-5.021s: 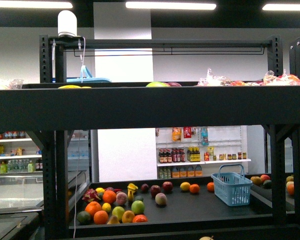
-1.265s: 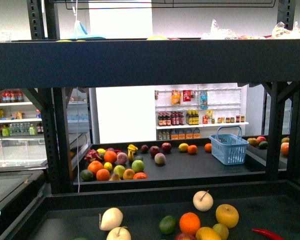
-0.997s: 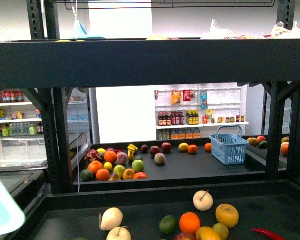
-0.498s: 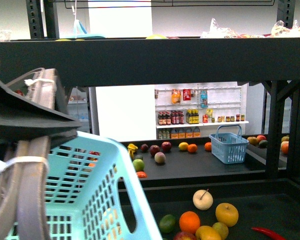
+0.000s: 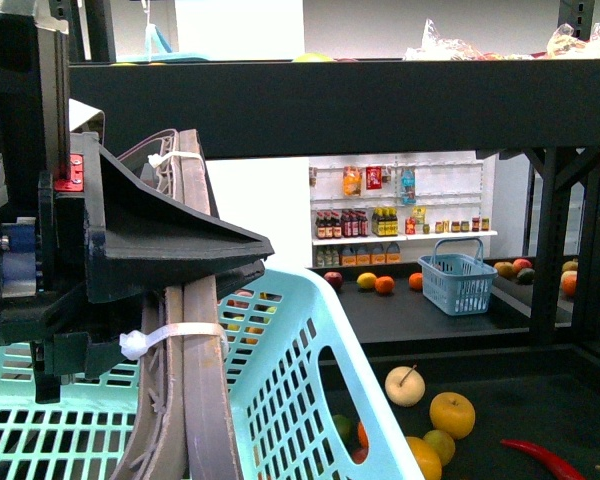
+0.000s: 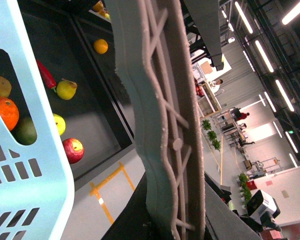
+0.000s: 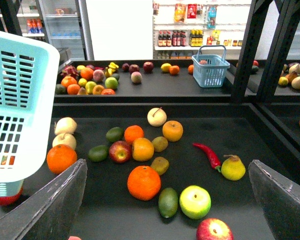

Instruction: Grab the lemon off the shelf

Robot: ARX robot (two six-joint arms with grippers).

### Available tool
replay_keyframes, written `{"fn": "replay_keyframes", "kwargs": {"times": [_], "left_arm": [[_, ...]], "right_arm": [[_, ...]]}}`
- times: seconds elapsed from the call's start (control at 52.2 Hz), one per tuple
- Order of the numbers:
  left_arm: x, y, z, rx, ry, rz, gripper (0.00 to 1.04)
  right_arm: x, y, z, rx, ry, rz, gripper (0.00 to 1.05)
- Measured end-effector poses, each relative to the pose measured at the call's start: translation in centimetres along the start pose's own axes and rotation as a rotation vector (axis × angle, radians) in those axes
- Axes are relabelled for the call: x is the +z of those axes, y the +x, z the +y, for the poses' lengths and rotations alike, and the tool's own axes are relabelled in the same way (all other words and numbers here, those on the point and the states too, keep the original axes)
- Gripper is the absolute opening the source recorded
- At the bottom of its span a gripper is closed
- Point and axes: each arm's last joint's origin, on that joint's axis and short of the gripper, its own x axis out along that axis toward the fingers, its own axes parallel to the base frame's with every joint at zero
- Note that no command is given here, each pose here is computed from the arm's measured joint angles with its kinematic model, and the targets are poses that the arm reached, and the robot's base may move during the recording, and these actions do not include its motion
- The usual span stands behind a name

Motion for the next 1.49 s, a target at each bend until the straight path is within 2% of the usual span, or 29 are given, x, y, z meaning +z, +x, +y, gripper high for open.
{"fn": "replay_keyframes", "kwargs": {"times": [0.172,0.249,0.326,0.383,0.594,0.747,0.882,0.939,1.054,1.265,1.495], "left_arm": [[-0.3,0.3,0.0,0.009,-0.010,0.007,0.10],[-0.3,0.3,0.0,0.009,-0.009,0.009,0.10],[-0.3,0.3,0.0,0.011,-0.006,0.006,0.10],[-0.3,0.3,0.0,0.012,-0.001,0.005,0.10],[-0.2,0.3,0.1,0.014,0.001,0.002,0.10],[-0.2,0.3,0.1,0.015,0.002,0.002,0.10],[-0.3,0.3,0.0,0.013,0.002,0.004,0.10],[-0.3,0.3,0.1,0.017,0.001,0.001,0.10],[-0.3,0.3,0.1,0.015,0.002,0.004,0.10],[-0.3,0.3,0.1,0.015,0.003,0.003,0.10],[-0.3,0.3,0.1,0.015,0.004,0.003,0.10]], "right_arm": [[0.0,0.0,0.0,-0.008,-0.011,0.007,0.97],[-0.3,0.0,0.0,-0.074,-0.134,0.179,0.97],[-0.8,0.3,0.1,-0.039,-0.251,0.327,0.97],[-1.0,0.7,0.1,-0.010,-0.269,0.378,0.97],[0.3,4.9,-1.8,0.001,-0.184,0.453,0.97],[-0.7,9.9,-2.6,-0.018,-0.090,0.584,0.97],[-3.6,14.8,-2.0,-0.028,-0.016,0.749,0.97],[-5.8,17.8,-1.0,-0.033,0.028,0.829,0.97],[-9.0,22.0,1.9,0.038,0.107,0.828,0.97],[-14.8,23.6,6.3,0.183,0.053,0.863,0.97],[-17.4,24.6,8.6,0.303,0.044,0.876,0.97]]}}
